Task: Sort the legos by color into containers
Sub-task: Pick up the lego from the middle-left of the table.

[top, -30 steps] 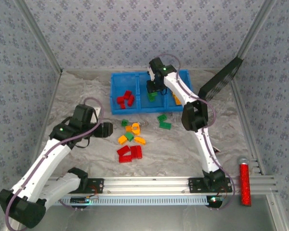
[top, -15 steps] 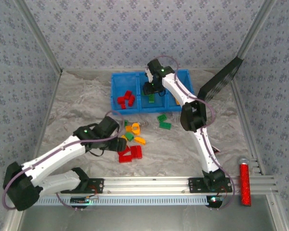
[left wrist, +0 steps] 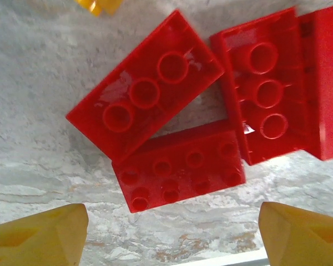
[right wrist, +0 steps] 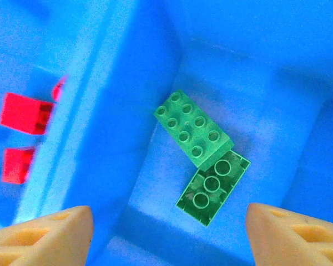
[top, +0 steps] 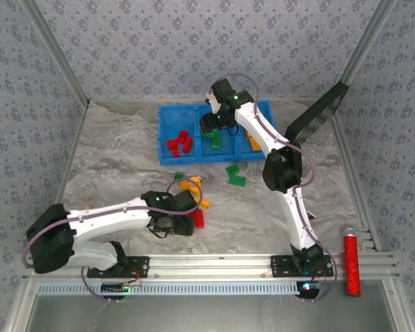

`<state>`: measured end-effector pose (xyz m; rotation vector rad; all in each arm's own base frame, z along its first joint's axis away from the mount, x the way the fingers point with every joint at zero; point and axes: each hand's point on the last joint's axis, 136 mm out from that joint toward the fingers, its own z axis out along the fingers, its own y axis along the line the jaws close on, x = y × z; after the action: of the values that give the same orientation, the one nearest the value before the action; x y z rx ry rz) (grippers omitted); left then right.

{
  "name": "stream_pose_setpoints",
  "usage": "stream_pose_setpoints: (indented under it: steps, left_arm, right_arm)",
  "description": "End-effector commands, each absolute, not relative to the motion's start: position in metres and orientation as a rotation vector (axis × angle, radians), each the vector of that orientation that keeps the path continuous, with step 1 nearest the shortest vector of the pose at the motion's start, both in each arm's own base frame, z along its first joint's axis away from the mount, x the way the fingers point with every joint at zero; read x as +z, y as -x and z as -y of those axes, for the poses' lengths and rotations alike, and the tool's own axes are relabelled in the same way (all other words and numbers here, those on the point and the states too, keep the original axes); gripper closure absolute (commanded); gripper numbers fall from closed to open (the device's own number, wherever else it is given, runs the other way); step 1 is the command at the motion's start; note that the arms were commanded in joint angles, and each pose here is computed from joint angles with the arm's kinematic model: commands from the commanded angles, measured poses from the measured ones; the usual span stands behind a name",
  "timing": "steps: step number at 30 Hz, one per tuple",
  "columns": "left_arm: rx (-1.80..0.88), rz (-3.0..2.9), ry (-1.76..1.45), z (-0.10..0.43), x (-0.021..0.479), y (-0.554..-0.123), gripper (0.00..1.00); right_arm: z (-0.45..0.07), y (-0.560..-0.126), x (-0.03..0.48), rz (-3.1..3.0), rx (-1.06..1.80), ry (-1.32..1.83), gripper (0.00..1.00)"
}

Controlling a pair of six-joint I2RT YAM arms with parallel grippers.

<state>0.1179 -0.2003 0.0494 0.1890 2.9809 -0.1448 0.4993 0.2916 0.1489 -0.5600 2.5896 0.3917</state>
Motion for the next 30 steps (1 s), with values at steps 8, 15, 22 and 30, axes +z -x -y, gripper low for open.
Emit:
stream_pose_setpoints:
  steps: [8, 15, 22, 30]
  left_arm:
    - [-0.016, -2.999, -0.097, 0.220, 0.021, -0.118, 0.18]
    - [0.057, -2.968, -0.079, 0.214, 0.017, -0.126, 0.17]
    - [0.106, -2.903, -0.016, 0.196, 0.019, -0.140, 0.18]
    - [0.012, -2.835, 0.009, 0.198, 0.027, -0.161, 0.19]
  right_arm:
    - [-0.292, -0.472, 0.198, -2.497, 0.440, 0.655, 0.23]
    - [-0.289, -0.459, 0.197, -2.498, 0.440, 0.672, 0.23]
    - [-0.288, -0.451, 0.187, -2.512, 0.431, 0.681, 0.23]
    - [-0.290, -0.449, 0.178, -2.536, 0.429, 0.683, 0.23]
